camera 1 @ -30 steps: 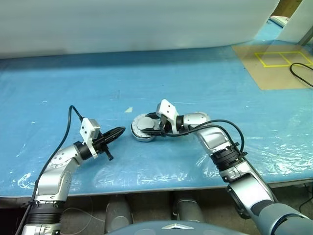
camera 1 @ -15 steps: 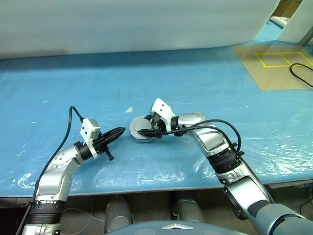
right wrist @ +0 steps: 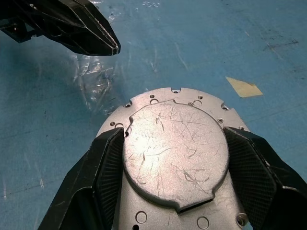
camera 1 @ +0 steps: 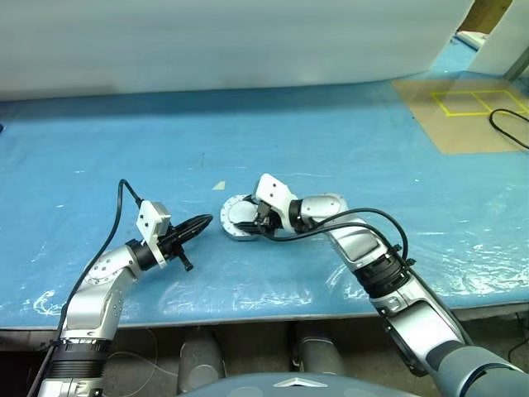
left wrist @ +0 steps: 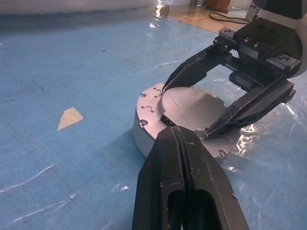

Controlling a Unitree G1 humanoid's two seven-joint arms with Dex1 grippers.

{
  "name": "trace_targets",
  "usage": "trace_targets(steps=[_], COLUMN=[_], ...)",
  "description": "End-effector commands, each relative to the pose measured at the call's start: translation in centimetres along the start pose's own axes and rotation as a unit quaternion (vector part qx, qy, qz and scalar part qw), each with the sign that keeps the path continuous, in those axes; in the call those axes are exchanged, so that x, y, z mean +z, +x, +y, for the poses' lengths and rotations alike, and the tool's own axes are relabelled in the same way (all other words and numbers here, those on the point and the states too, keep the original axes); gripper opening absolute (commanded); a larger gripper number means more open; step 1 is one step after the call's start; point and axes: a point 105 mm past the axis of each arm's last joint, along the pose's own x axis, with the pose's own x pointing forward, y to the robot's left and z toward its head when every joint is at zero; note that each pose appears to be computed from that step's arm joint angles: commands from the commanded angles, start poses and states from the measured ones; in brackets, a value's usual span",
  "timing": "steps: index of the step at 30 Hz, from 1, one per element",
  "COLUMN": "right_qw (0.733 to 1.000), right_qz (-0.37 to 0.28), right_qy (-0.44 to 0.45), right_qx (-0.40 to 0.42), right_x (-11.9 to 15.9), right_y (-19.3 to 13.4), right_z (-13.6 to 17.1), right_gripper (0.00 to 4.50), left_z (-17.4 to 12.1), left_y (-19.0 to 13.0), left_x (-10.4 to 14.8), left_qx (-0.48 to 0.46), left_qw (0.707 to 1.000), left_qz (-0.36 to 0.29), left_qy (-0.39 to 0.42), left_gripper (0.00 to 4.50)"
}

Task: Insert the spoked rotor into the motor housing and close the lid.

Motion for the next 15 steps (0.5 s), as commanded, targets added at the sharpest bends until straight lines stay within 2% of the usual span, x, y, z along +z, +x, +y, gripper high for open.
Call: trace_targets(steps=[1,10,15], right_qw=[0.998,0.997,0.996], right_qz=[0.047,0.048,0.048], right_qy=[0.040,0.067,0.068], right_qx=[0.006,-0.005,-0.011], right_x=[-3.0,-3.3,-3.3], right_y=[0.0,0.0,-0.2], right_z=[0.5,0.1,-0.2], right_gripper=[2.91,2.91,2.91], left_z=[0.0,-0.5,0.0], left_y=[0.2,1.8,3.4], left_x=[0.6,0.8,0.2], left_qx=[-0.003,-0.022,-0.024], left_qw=[1.000,1.000,0.999], left_qz=[-0.008,-0.012,0.014], left_qy=[0.014,0.010,0.017], left_gripper=[0.00,0.00,0.00])
